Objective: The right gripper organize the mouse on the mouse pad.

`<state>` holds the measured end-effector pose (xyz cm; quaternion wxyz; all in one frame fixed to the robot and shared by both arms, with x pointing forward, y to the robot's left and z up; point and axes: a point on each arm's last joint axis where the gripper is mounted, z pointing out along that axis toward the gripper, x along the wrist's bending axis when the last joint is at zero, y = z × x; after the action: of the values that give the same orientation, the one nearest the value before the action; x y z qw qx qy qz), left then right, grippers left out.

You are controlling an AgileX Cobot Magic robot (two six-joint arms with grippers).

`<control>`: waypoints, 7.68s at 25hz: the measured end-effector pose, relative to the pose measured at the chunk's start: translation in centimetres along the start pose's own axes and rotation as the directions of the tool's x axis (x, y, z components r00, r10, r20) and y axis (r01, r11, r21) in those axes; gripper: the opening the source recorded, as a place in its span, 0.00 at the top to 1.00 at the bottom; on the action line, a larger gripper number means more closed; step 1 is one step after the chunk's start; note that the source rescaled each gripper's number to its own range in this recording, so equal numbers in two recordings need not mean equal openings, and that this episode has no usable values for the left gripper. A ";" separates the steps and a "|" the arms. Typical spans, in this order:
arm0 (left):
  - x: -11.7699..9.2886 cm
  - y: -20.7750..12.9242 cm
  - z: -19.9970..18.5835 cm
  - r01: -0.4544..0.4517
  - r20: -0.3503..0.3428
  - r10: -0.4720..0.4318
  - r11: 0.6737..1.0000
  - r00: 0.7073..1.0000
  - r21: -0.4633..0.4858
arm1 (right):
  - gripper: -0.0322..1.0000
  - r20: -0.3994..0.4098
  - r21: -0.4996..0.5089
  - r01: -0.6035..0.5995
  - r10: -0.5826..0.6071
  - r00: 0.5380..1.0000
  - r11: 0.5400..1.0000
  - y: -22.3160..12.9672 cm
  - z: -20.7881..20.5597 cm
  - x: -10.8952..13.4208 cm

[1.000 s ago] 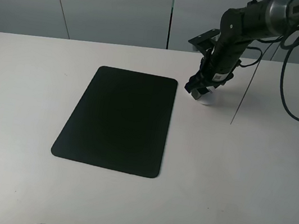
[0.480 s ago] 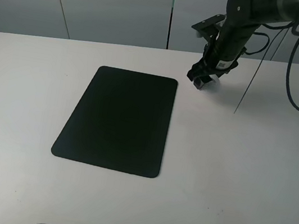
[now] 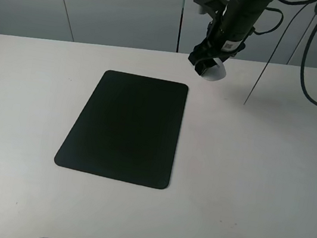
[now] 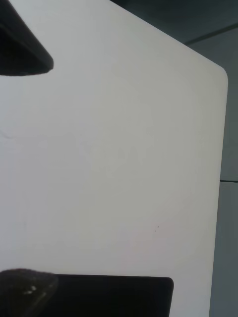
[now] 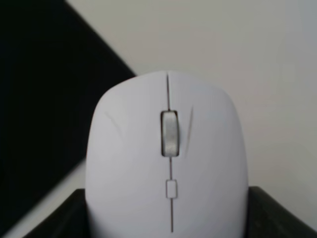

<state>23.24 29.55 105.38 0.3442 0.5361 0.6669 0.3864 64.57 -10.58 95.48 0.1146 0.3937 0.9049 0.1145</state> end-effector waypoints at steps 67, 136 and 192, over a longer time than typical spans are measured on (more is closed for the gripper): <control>0.0 0.0 0.0 0.000 0.000 0.000 1.000 1.000 0.000 | 0.97 -0.154 0.040 0.324 -0.315 0.937 0.945 2.2 7.7 16.0; 0.0 0.0 0.0 0.000 0.000 0.000 1.000 1.000 0.000 | 0.00 0.085 -0.063 0.121 -0.116 0.990 0.991 -5.4 -15.6 4.7; 0.0 0.0 0.0 0.000 0.000 0.000 1.000 1.000 0.000 | 0.00 0.148 -0.640 -0.544 0.781 0.606 0.543 -39.3 -24.3 12.5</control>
<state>23.24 29.55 105.38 0.3442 0.5361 0.6669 0.3864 22.03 -30.27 105.33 0.3558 0.6799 0.5616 0.3096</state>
